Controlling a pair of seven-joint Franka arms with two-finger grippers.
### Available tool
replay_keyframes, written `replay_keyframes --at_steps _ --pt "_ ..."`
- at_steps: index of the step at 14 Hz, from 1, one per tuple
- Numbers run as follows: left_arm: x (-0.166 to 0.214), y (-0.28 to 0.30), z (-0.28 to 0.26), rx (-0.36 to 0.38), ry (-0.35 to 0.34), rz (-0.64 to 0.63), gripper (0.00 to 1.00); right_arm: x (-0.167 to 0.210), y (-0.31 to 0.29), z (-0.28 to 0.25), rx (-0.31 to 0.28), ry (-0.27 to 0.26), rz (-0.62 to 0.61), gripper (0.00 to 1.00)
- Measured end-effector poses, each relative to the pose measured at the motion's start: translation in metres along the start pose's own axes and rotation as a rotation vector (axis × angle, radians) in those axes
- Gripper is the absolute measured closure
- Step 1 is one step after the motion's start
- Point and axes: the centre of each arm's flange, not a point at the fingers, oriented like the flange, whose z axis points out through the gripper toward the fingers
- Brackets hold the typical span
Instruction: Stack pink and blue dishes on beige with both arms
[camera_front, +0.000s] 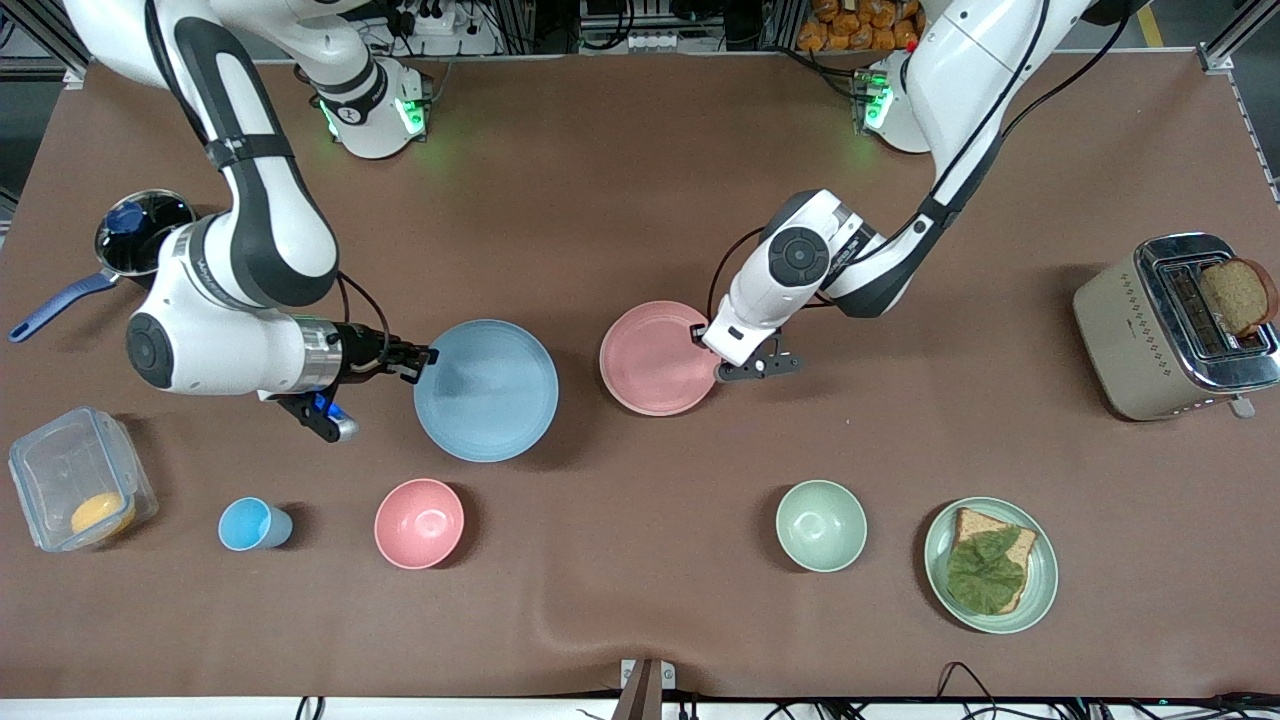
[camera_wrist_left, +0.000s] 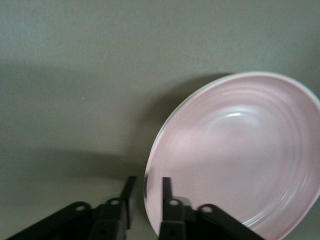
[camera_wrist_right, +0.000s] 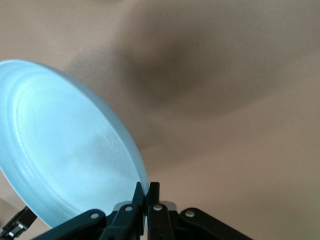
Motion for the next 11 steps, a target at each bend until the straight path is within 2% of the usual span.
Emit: replay_keyframes --at_steps 3,6,7,9,11 --pt "0.045 -0.019 -0.053 -0.02 0.077 -0.061 0.37 -0.013 -0.02 0.009 0.039 0.001 0.014 0.95" --pt "0.101 -0.087 -0.165 0.022 0.196 -0.135 0.05 -0.034 -0.043 0.026 0.041 0.005 -0.009 0.95" --pt "0.107 -0.107 -0.202 0.056 0.218 -0.149 0.0 -0.043 -0.052 0.035 0.033 0.004 -0.02 0.95" --pt "0.101 -0.134 -0.266 0.125 0.247 -0.157 0.0 -0.065 -0.066 0.059 0.007 -0.004 -0.027 0.95" --pt "0.091 -0.155 -0.318 0.173 0.274 -0.159 0.0 -0.091 -0.081 0.093 -0.012 0.012 -0.001 0.95"
